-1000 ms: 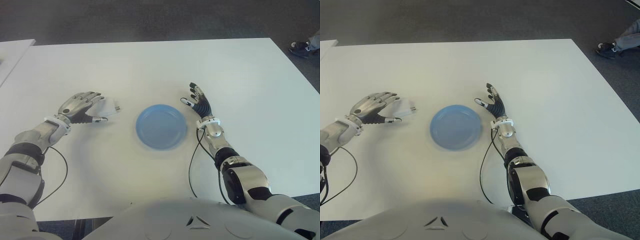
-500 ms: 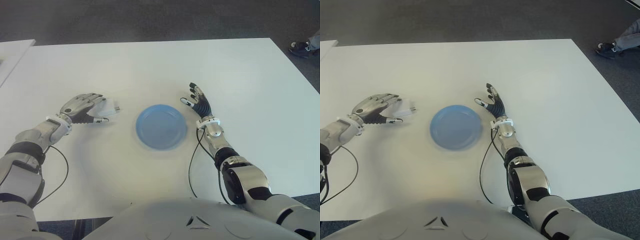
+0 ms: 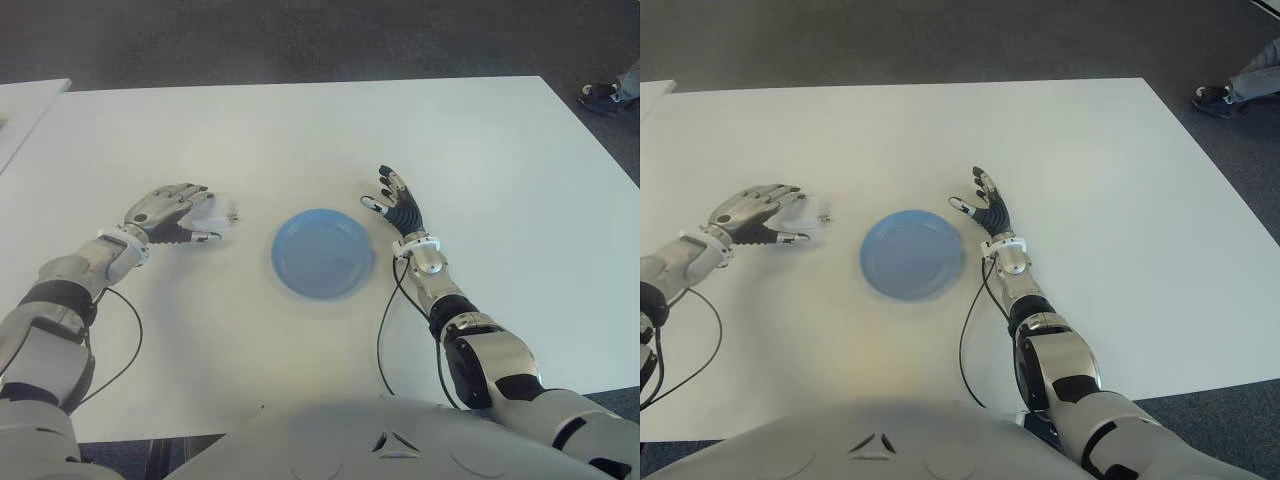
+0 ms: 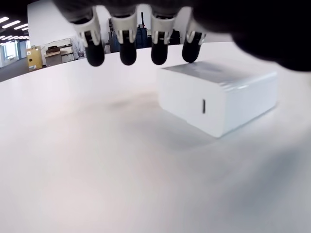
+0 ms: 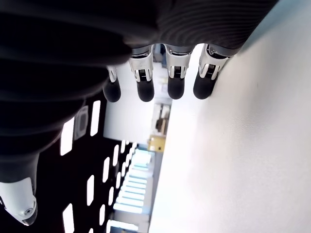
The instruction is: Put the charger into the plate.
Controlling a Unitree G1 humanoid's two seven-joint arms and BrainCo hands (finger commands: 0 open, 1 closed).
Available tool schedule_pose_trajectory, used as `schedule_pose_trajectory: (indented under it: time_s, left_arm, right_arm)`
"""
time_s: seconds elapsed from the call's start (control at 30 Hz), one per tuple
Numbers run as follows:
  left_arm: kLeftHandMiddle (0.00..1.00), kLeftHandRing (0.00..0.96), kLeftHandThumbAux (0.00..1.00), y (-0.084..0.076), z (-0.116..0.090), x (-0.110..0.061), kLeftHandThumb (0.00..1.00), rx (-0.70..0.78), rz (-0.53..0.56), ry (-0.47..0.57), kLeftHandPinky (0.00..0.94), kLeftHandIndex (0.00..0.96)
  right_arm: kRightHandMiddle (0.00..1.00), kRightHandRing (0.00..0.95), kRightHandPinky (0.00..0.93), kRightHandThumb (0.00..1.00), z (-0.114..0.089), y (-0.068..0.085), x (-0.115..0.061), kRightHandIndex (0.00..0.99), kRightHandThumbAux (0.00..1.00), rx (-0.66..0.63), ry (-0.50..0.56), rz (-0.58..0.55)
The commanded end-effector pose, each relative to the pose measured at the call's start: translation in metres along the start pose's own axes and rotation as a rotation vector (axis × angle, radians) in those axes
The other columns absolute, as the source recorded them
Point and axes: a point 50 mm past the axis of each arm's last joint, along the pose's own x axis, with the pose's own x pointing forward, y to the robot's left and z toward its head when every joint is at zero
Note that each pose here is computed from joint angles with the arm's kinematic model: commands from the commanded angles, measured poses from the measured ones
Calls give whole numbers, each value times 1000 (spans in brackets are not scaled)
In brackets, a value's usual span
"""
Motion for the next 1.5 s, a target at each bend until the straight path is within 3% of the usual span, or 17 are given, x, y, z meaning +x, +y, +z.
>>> schedule_pose_trajectory:
  time_s: [0.03, 0.63, 1.5]
  left_arm:
    - [0, 0, 132, -2, 6, 8, 339, -24, -9, 5, 0, 0]
    - [0, 0, 131, 12, 13, 27, 351, -118, 47, 34, 0, 0]
    - [0, 0, 141, 11, 21, 38, 340, -105, 84, 53, 0, 0]
  right_arm:
    - [40, 34, 62, 149, -33, 11, -22, 0, 604, 13, 180, 37]
    - [38, 36, 67, 140, -34, 13, -23, 0, 607, 13, 173, 43]
    - [38, 34, 61, 148, -33, 14, -23, 0, 614, 23, 171, 46]
